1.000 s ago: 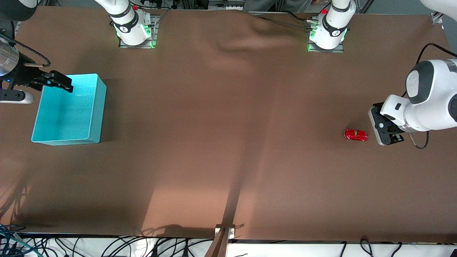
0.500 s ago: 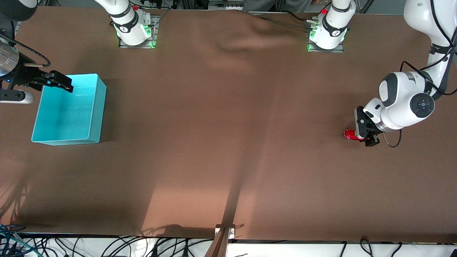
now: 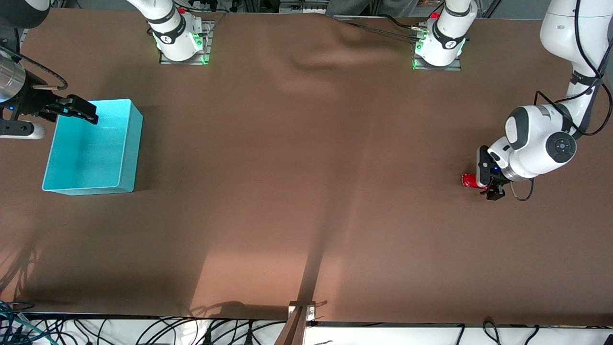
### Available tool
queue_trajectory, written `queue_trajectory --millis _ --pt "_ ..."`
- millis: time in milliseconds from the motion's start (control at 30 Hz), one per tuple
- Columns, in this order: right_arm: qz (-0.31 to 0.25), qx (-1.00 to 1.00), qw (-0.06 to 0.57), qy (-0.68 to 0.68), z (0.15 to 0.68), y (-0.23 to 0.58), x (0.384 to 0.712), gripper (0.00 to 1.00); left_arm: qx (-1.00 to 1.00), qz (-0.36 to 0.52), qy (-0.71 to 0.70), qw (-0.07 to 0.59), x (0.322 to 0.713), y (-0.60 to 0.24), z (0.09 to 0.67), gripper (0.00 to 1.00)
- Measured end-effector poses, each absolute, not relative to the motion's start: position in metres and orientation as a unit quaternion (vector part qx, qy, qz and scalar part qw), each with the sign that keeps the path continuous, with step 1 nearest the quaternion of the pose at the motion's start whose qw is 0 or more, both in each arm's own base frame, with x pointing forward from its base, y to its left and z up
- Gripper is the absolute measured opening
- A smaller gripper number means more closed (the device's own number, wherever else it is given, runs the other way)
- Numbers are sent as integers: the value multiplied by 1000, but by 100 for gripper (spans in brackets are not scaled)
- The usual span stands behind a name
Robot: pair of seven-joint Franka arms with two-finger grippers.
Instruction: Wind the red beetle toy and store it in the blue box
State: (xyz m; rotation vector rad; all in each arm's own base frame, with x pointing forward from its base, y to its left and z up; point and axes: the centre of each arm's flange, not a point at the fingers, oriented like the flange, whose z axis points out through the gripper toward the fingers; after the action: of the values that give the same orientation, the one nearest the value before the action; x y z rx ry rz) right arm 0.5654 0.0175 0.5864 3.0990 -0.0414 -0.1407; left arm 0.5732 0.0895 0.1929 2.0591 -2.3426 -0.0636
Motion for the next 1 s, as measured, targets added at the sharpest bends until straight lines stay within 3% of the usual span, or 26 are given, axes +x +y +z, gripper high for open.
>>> queue_trajectory --millis 333,1000 --pt "-45 999 20 -13 586 18 565 100 654 -19 -757 13 573 89 188 45" --pt "-45 999 19 -13 586 18 565 100 659 -19 -752 11 573 97 188 45"
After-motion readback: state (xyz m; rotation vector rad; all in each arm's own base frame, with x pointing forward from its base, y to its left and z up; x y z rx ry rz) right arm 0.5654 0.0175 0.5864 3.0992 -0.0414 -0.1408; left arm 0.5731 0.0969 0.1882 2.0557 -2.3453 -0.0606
